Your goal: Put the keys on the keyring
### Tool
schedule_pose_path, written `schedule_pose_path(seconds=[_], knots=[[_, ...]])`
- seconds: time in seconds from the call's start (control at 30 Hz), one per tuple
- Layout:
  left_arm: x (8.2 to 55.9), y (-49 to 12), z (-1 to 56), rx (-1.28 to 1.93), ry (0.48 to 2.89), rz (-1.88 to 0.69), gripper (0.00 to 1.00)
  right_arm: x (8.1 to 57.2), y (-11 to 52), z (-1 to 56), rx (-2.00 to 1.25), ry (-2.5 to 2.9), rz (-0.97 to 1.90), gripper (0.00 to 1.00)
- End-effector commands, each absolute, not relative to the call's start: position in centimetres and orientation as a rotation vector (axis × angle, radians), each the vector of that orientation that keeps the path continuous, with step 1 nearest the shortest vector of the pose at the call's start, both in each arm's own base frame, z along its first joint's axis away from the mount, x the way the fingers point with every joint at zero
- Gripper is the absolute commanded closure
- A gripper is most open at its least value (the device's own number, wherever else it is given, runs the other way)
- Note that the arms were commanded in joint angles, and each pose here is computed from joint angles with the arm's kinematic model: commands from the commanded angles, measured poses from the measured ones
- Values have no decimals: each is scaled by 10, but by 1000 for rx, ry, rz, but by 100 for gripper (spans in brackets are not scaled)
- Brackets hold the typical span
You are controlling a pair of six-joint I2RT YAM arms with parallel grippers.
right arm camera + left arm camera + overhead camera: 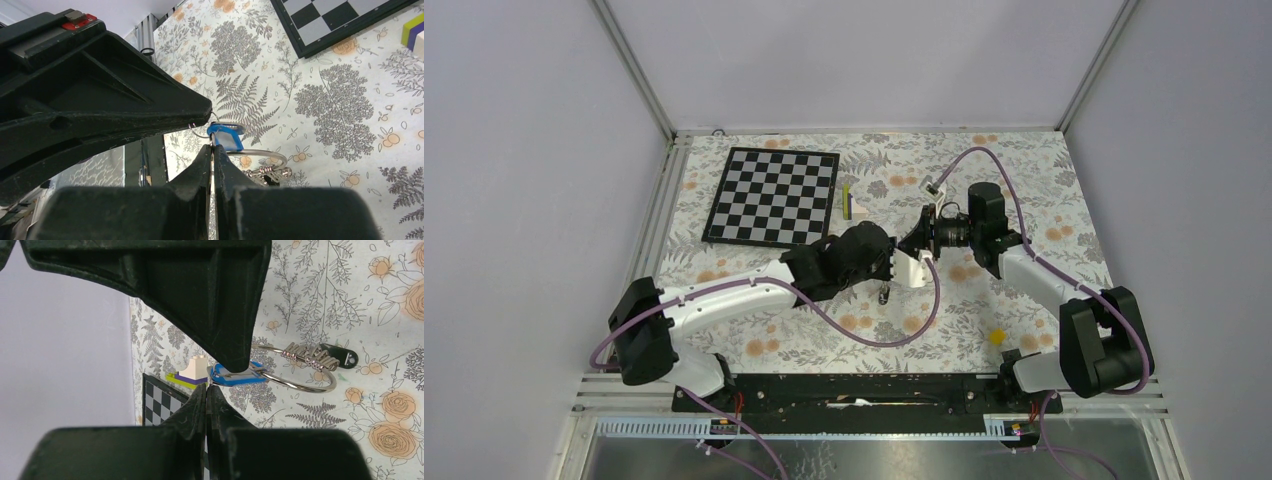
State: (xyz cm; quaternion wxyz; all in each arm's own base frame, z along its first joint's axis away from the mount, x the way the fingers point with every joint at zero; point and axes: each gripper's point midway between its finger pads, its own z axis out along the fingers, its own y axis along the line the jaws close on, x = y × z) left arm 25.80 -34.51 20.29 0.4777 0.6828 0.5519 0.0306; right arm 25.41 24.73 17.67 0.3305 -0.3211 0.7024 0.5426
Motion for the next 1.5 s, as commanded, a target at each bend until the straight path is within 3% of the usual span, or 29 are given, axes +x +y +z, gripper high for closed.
schedule_pose_path(seconds=[0.0,0.5,0.6,0.87,1.07,1.47], knots=[[262,-341,233,1592,1276,83,100,248,250,190,-903,1786,1407,99],[263,-326,226,1587,1302,75,100,250,251,187,-874,1808,1429,87],[263,-325,233,1569,1309,46,100,249,251,188,-879,1800,1420,77],[260,-323,252,1554,1314,-18,100,250,248,191,-892,1775,1375,39],[255,-321,260,1578,1327,-60,100,250,246,194,-915,1728,1336,29],[218,-333,278,1654,1296,-313,100,255,237,176,-1043,1670,1158,19]])
